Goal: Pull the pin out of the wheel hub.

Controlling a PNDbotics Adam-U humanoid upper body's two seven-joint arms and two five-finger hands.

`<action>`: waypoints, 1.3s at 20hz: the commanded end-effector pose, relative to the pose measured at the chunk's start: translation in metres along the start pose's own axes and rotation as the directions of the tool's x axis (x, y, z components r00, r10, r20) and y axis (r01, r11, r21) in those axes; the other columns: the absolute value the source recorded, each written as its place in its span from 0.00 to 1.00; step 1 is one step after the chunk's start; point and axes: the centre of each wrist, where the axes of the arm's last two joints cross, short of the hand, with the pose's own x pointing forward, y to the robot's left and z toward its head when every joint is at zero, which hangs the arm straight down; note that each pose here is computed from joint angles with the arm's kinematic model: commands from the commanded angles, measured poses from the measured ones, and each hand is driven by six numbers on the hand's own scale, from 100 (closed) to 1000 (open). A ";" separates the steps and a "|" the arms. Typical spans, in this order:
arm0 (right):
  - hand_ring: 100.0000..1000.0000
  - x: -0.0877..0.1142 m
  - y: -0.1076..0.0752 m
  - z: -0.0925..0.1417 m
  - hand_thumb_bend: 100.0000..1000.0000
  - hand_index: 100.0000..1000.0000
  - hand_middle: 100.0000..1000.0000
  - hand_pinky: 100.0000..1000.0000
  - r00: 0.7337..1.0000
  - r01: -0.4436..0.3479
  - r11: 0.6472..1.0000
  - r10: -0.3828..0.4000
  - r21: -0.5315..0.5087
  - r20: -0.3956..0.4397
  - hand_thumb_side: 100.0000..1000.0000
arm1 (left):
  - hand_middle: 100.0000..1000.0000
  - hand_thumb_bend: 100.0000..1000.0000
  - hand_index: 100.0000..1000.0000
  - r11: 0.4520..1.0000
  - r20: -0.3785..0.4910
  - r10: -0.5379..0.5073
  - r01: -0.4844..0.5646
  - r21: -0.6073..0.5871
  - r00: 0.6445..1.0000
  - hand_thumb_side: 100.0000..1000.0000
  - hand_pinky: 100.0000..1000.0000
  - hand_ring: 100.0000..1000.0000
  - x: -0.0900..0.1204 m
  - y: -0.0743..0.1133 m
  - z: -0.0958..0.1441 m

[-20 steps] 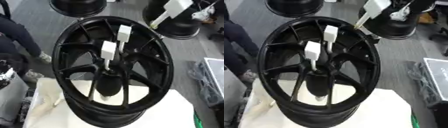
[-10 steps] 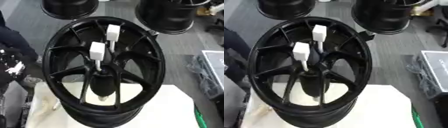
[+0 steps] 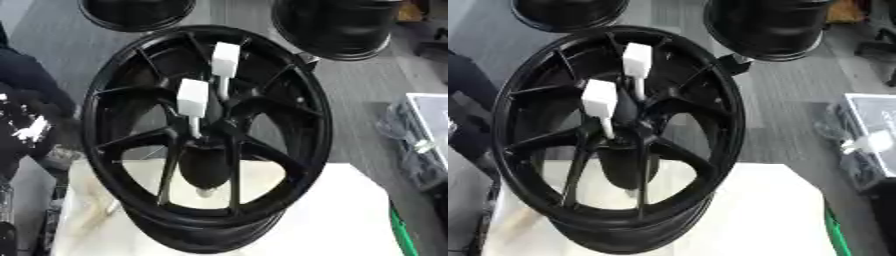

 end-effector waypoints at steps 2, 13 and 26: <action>0.87 -0.035 0.013 0.020 0.00 0.86 0.78 0.65 0.981 0.171 0.978 -0.180 -0.116 -0.074 0.61 | 0.40 0.36 0.58 0.999 0.017 -0.001 0.002 -0.037 1.000 0.00 0.49 0.42 0.005 -0.004 -0.003; 0.78 -0.029 0.073 0.056 0.00 0.79 0.68 0.59 0.887 0.447 0.845 -0.377 -0.293 0.267 0.54 | 0.41 0.37 0.58 0.997 0.009 0.018 -0.017 -0.075 1.000 0.00 0.49 0.42 0.002 -0.010 -0.004; 0.75 0.053 0.122 0.070 0.00 0.77 0.64 0.57 0.825 0.495 0.819 -0.338 -0.290 0.453 0.53 | 0.41 0.38 0.58 0.996 0.017 0.026 -0.024 -0.091 1.000 0.00 0.49 0.43 0.002 -0.014 -0.007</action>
